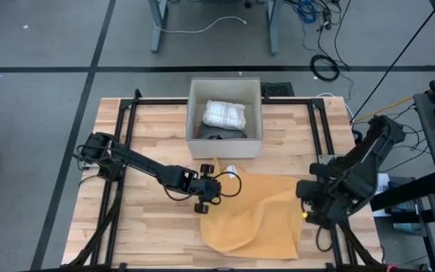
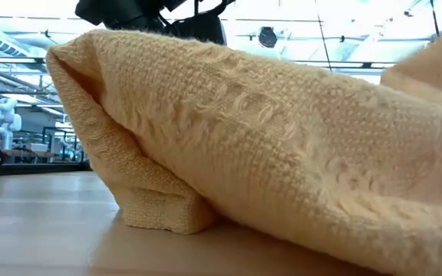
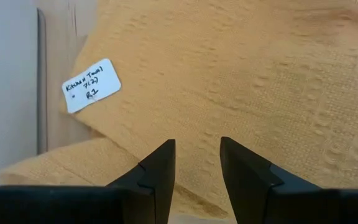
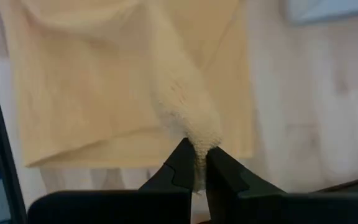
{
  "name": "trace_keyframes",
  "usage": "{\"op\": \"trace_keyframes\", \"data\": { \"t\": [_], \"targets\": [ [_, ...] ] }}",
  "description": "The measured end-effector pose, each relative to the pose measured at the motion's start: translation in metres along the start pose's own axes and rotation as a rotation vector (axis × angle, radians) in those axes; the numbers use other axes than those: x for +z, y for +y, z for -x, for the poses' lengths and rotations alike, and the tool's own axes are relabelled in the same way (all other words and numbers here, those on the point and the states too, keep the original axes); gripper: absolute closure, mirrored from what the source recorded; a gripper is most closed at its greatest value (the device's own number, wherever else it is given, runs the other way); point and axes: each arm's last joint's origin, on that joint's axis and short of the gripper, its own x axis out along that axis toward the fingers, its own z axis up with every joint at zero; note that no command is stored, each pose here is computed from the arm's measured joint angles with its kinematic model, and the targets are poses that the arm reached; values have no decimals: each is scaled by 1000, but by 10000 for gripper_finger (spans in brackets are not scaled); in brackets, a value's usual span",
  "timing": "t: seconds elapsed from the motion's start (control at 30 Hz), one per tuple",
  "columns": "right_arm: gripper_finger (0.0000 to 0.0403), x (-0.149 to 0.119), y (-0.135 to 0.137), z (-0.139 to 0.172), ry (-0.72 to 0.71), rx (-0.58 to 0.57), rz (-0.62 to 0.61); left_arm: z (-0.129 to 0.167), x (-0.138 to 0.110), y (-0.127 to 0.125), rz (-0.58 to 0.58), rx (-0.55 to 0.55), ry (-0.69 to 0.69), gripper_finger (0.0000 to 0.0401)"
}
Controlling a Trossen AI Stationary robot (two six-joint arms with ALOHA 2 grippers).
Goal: Fold towel
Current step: Fold the orange towel
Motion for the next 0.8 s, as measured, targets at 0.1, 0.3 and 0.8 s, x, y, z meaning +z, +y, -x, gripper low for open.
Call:
{"op": "trace_keyframes", "data": {
  "t": [0.1, 0.3, 0.8],
  "targets": [
    [391, -8, 6, -27, 63, 32, -4, -1, 1, 3, 5, 7, -13, 268],
    [389, -22, 15, -75, 51, 80, -17, -6, 10, 35, 124, 47, -111, 268],
    [388, -39, 20, -112, -22, 129, -9, -62, -15, 75, 341, -72, -44, 268]
  ]
}}
